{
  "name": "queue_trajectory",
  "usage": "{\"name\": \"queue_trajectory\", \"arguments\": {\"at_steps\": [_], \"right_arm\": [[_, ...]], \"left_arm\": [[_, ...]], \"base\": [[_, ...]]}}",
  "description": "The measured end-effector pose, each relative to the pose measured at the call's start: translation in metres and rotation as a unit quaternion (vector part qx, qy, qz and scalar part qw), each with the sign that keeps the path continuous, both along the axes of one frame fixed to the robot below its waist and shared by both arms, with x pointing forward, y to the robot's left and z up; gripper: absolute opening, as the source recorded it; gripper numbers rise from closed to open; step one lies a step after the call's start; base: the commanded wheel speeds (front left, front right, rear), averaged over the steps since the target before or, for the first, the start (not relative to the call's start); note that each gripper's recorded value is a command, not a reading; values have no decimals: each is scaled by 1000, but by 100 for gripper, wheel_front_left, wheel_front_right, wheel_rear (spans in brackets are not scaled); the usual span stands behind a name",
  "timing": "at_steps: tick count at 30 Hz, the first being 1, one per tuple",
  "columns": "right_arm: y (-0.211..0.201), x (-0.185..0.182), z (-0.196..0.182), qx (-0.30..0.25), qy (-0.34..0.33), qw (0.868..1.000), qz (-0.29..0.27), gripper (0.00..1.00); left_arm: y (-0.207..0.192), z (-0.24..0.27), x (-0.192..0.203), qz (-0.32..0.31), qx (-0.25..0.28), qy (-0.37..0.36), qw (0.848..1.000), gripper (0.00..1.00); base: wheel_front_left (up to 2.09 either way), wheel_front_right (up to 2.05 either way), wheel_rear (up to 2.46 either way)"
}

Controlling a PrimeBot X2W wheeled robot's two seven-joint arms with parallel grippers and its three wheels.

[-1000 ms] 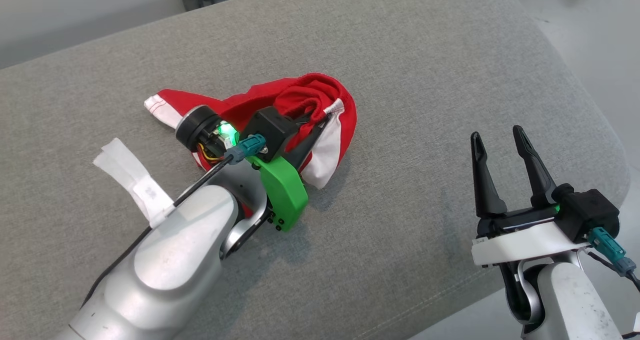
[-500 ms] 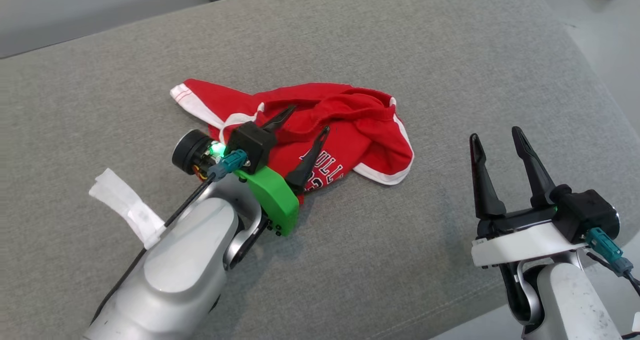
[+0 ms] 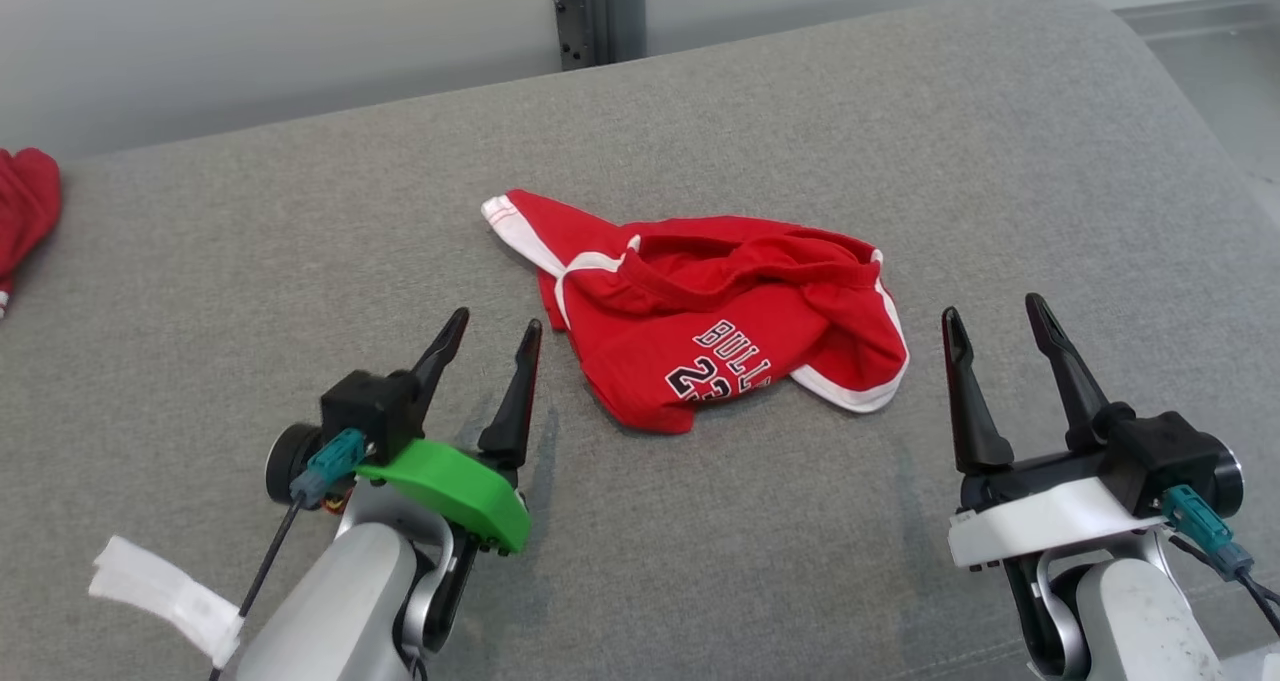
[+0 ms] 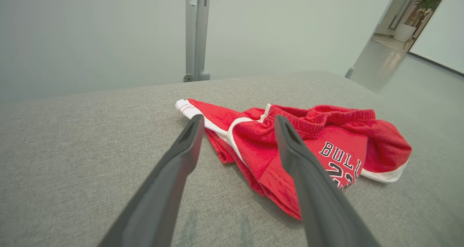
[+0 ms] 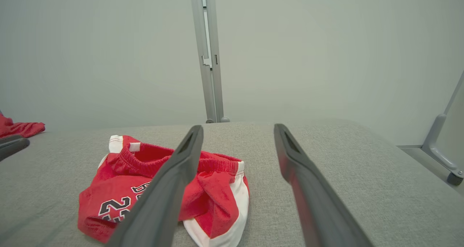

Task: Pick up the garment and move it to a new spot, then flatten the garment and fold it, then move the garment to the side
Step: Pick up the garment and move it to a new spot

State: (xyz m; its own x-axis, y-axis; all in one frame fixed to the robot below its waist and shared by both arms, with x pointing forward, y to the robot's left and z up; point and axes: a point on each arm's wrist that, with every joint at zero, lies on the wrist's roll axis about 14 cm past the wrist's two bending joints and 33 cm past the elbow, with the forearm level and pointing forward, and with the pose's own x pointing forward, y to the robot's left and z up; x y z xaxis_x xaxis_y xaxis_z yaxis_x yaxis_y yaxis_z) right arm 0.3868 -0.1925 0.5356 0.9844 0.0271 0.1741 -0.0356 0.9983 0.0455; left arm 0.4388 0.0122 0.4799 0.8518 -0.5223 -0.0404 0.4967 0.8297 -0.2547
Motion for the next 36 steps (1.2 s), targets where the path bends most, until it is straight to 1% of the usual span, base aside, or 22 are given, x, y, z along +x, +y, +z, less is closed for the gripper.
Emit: {"name": "queue_trajectory", "arguments": {"at_steps": [2,5,8,16,20,24,36], "right_arm": [[5,-1,5,1,-8,1000,8,100],[13,-4,7,3,-11,1000,19,100],[24,-7,9,6,-14,999,35,100],[43,-13,20,10,-30,997,63,100],[46,-16,20,15,-30,997,68,100],[47,-20,14,21,-20,997,69,100],[46,-21,8,22,-11,997,68,100]], "left_arm": [[20,3,-6,37,-6,0,999,100],[48,19,-15,88,-14,-24,996,100],[74,24,-32,131,-13,-36,991,100],[122,27,-71,211,-13,-47,976,100],[134,26,-83,230,-10,-49,972,100],[137,24,-89,239,-10,-47,970,100],[140,20,-92,247,-9,-46,968,100]], "base": [[0,0,0],[0,0,0],[0,0,0],[0,0,0],[0,0,0],[0,0,0],[0,0,0]]}}
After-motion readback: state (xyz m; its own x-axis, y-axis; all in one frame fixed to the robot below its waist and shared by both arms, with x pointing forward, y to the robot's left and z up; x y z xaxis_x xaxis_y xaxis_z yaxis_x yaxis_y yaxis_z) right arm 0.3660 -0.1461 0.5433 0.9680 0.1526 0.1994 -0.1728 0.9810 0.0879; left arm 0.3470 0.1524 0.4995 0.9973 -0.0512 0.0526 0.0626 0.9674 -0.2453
